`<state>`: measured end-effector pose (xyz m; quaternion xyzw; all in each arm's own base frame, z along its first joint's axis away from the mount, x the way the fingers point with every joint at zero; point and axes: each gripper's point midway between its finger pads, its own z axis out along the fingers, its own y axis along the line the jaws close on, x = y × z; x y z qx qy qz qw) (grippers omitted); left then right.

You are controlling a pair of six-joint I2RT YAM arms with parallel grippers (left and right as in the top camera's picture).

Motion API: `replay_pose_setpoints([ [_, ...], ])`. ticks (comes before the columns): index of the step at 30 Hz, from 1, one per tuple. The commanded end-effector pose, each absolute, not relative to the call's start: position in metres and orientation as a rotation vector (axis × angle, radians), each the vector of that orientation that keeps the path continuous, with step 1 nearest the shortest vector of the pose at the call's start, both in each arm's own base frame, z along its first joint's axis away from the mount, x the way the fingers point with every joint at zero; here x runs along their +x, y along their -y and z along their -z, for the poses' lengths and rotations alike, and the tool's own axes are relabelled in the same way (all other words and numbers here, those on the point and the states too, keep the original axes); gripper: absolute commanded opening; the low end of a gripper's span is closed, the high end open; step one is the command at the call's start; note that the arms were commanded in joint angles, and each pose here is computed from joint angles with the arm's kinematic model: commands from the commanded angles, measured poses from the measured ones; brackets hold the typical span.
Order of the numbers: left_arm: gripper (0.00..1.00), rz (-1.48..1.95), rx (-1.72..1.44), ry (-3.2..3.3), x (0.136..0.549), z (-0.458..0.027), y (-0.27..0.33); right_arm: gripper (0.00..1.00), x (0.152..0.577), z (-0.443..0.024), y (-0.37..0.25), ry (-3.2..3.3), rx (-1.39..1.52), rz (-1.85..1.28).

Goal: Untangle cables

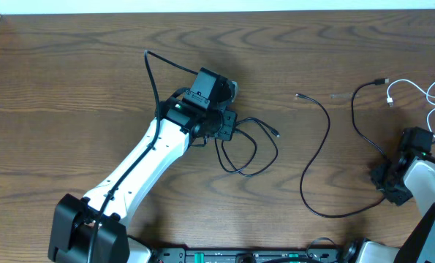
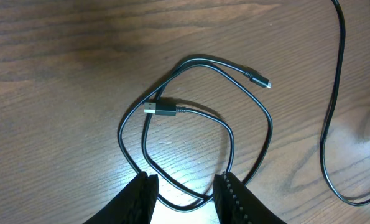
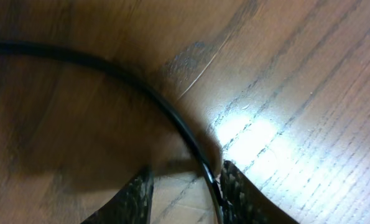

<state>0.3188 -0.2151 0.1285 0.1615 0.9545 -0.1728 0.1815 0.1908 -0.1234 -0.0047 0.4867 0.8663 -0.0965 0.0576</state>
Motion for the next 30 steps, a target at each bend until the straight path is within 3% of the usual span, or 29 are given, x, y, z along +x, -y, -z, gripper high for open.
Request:
replay_pose_setpoints([
  [1, 0.36, 0.474, 0.452, -2.705, 0.319, -0.125, 0.212, 0.3, 0.165, 0.026, 0.107, -2.722, 1.531, 0.253],
  [6, 0.35, 0.473, 0.453, -2.705, 0.319, -0.125, 0.212, 0.16, 0.165, 0.028, 0.093, -2.754, 1.547, 0.14],
  [17, 0.35, 0.474, 0.453, -2.704, 0.319, -0.125, 0.212, 0.13, 0.181, 0.028, 0.057, -2.789, 1.509, -0.214],
  [20, 0.35, 0.474, 0.453, -2.704, 0.319, -0.125, 0.212, 0.01, 0.182, 0.028, 0.057, -2.785, 1.505, -0.218],
  [27, 0.35, 0.474, 0.452, -2.705, 0.319, -0.125, 0.212, 0.01, 0.232, 0.006, 0.051, -2.752, 1.176, -0.449],
  [30, 0.35, 0.474, 0.452, -2.705, 0.319, -0.125, 0.212, 0.01, 0.269, -0.033, 0.067, -2.724, 1.015, -0.423],
])
